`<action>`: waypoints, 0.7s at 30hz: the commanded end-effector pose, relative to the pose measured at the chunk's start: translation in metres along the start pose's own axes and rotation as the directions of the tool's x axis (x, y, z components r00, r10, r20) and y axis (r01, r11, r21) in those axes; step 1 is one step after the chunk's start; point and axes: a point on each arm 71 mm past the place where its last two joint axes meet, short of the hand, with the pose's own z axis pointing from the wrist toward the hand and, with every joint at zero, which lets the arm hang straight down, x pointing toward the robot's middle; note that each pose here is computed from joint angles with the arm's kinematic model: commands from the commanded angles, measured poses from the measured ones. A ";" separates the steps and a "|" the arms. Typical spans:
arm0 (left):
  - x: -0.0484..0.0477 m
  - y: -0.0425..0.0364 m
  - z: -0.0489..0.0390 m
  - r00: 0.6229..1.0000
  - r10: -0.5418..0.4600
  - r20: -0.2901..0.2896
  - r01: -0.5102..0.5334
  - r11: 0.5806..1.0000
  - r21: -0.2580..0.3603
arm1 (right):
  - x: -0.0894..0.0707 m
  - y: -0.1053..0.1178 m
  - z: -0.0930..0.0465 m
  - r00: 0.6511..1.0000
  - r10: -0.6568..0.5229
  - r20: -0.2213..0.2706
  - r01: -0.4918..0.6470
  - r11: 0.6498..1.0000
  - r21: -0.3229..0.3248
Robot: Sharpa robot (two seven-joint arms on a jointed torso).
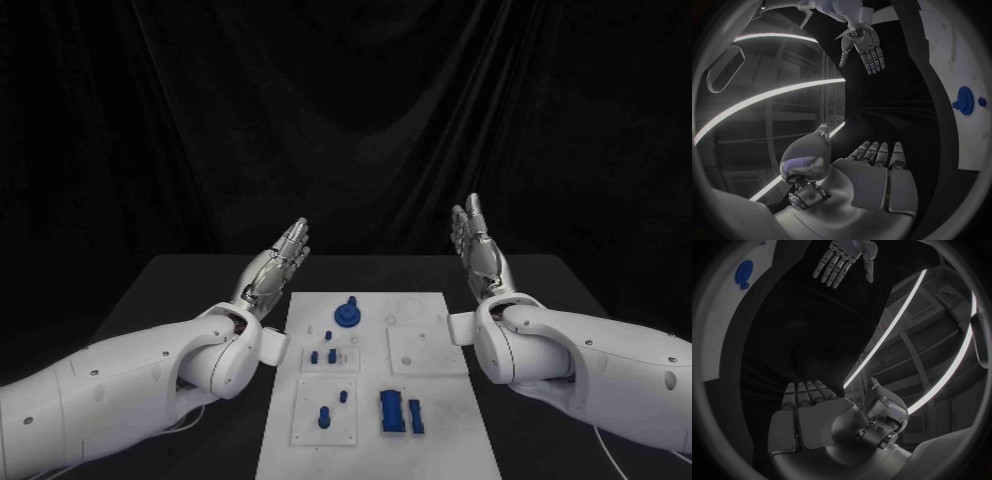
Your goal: Assemble the parts on the task board
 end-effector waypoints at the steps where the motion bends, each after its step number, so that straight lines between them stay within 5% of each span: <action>1: -0.0071 0.0025 -0.0002 0.972 0.014 0.234 0.010 0.995 -0.102 | 0.005 -0.005 0.003 0.993 0.120 0.014 -0.121 0.989 0.085; 8: -0.0030 -0.0031 0.0022 0.946 0.005 0.324 0.041 0.990 -0.135 | 0.008 -0.004 0.005 0.990 0.138 0.016 -0.139 0.986 0.090; 21: -0.0026 -0.0036 0.0024 0.943 0.005 0.332 0.044 0.989 -0.138 | 0.008 -0.004 0.005 0.990 0.138 0.016 -0.139 0.986 0.090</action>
